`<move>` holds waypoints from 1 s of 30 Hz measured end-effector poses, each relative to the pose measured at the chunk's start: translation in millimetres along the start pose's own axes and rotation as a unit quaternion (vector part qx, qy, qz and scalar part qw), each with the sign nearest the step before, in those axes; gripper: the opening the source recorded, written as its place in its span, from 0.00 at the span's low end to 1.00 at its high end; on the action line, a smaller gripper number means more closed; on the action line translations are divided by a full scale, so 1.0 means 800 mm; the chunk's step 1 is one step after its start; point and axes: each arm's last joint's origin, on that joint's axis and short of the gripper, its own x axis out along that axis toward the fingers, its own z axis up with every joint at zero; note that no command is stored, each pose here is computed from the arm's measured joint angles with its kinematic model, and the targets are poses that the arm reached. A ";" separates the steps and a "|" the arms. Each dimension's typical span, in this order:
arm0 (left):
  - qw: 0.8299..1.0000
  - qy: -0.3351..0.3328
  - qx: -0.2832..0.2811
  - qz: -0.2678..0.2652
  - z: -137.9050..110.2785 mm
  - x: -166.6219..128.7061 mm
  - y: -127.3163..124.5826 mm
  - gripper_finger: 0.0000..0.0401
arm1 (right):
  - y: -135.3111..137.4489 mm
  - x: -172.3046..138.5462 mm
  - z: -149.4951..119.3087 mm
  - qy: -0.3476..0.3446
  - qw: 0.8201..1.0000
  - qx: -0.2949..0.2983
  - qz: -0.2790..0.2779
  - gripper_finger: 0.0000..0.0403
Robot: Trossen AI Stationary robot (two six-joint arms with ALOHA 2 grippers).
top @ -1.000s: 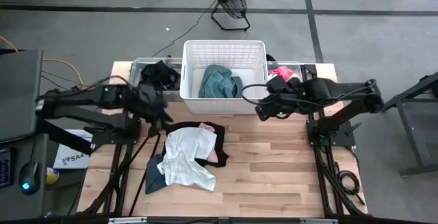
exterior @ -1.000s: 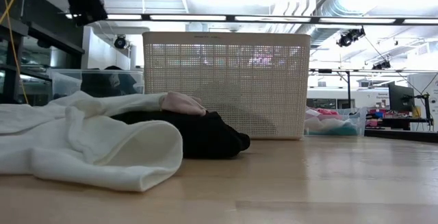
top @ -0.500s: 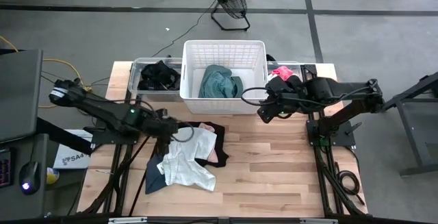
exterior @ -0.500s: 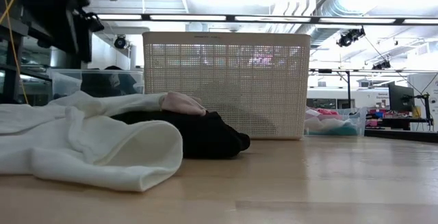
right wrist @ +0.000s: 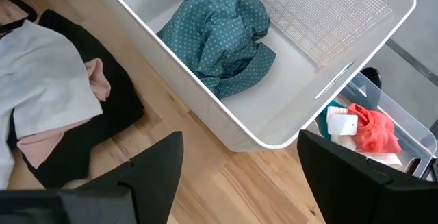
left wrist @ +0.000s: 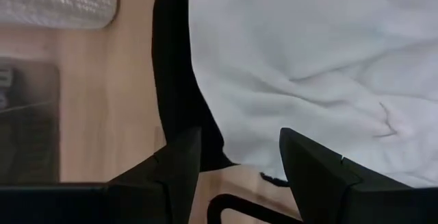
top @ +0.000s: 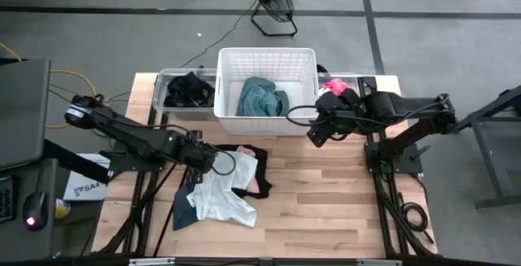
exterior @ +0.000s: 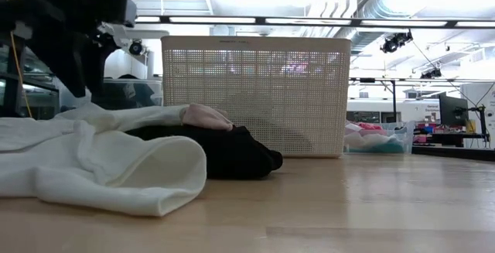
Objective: Pick & Place Cloths
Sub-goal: Put the white boxers into the left transparent bin
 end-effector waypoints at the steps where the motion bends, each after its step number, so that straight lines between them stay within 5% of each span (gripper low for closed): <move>1: 1.000 -0.002 -0.005 -0.001 -0.002 0.002 0.000 0.49 | 0.000 0.000 0.000 0.001 1.000 0.000 0.001 0.69; 19: 0.999 -0.016 -0.045 -0.003 -0.014 0.025 -0.002 0.48 | 0.000 0.000 0.000 0.001 1.000 -0.011 0.001 0.69; 30: 0.998 0.003 -0.055 -0.020 -0.025 0.038 -0.003 0.22 | 0.000 0.000 0.000 0.000 1.000 -0.008 0.002 0.69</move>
